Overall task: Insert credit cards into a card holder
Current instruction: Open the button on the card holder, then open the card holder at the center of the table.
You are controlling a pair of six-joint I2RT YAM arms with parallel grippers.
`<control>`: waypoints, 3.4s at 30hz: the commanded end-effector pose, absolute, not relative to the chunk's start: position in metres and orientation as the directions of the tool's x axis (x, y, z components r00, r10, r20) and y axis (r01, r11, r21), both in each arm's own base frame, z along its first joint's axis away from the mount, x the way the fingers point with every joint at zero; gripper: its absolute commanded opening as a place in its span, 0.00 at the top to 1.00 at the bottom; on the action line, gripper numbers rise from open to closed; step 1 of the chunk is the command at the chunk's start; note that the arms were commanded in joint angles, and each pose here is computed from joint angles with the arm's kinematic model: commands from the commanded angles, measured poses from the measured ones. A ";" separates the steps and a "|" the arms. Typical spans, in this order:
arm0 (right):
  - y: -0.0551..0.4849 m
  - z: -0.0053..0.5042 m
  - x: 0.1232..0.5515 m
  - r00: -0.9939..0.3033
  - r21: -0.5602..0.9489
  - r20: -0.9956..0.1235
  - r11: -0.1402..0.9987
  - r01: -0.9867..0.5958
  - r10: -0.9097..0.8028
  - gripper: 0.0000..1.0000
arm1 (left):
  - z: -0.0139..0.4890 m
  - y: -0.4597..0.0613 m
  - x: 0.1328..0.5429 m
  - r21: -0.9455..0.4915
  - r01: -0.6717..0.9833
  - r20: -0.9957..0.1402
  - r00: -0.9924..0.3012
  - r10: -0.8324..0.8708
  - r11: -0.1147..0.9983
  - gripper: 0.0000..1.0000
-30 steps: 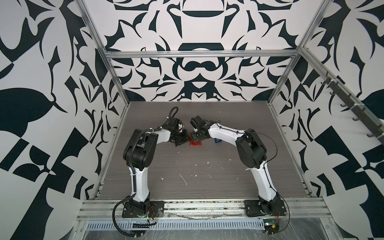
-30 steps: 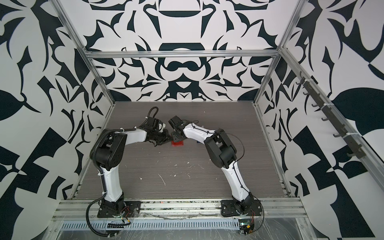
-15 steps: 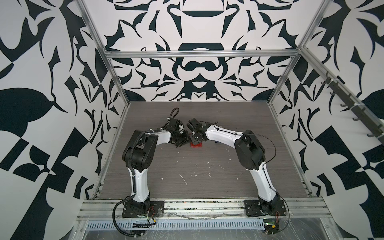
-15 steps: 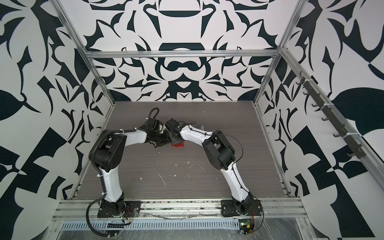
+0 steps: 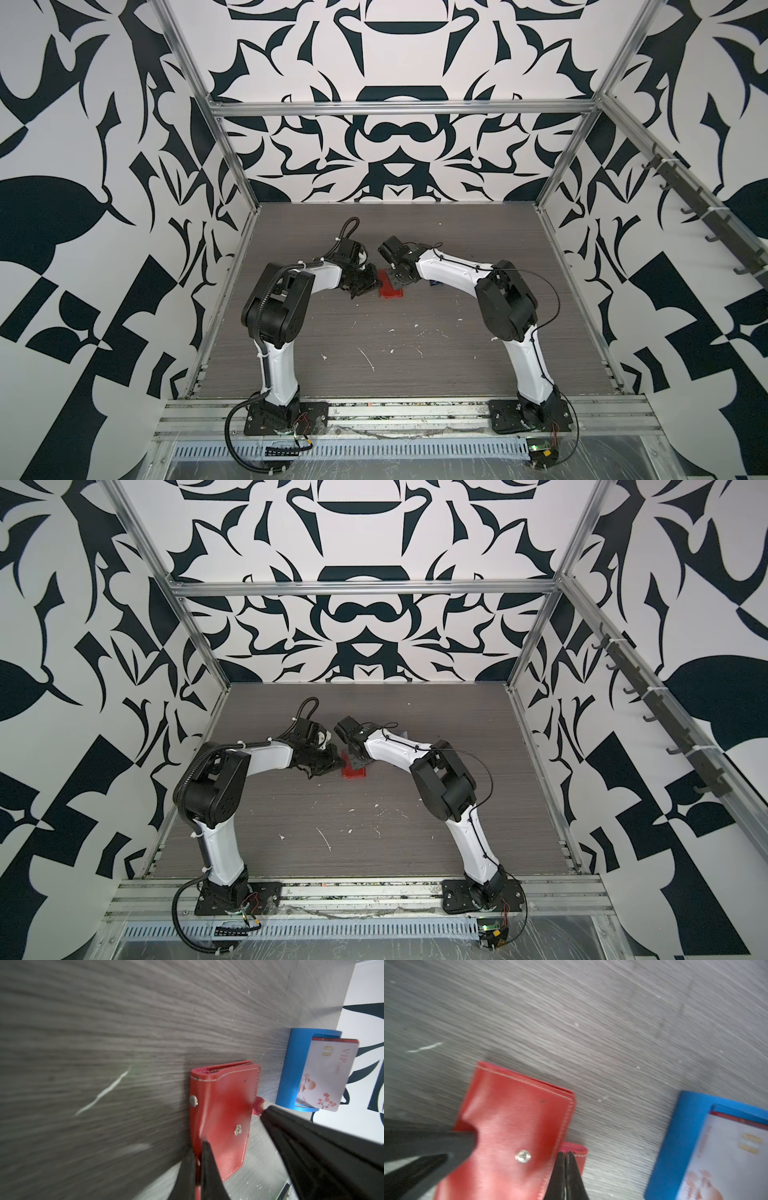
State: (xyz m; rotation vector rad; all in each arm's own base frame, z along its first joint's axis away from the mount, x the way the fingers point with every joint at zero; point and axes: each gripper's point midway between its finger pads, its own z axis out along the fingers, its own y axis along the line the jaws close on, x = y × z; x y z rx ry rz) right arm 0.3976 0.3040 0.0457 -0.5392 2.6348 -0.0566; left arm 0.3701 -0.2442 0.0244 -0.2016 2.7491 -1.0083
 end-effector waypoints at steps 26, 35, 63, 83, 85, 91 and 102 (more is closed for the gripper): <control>0.330 0.136 0.376 -0.833 0.358 -0.541 0.864 -0.354 -0.117 1.00 | 0.073 -0.269 0.350 -0.760 0.138 -0.280 -0.952 -0.127 0.635 0.41; 0.325 0.151 0.378 -0.832 0.447 -0.554 0.830 -0.333 -0.035 1.00 | 0.067 -0.264 0.348 -0.726 0.131 -0.287 -0.950 -0.124 0.675 0.37; 0.333 0.165 0.372 -0.826 0.516 -0.564 0.779 -0.355 -0.003 1.00 | 0.080 -0.271 0.344 -0.720 0.198 -0.347 -0.933 -0.098 0.665 0.25; 0.320 0.149 0.374 -0.839 0.460 -0.544 0.834 -0.304 -0.006 1.00 | 0.071 -0.258 0.346 -0.657 0.164 -0.355 -0.928 -0.110 0.735 0.28; 0.317 0.144 0.375 -0.843 0.441 -0.538 0.848 -0.295 -0.013 1.00 | 0.071 -0.256 0.345 -0.645 0.166 -0.360 -0.927 -0.105 0.746 0.28; 0.313 0.135 0.375 -0.851 0.419 -0.525 0.864 -0.278 -0.019 1.00 | 0.063 -0.241 0.345 -0.582 0.128 -0.366 -0.923 -0.117 0.803 0.36; 0.308 0.110 0.372 -0.878 0.378 -0.476 0.890 -0.255 -0.049 1.00 | 0.035 -0.189 0.340 -0.331 0.003 -0.371 -0.920 -0.128 0.944 0.38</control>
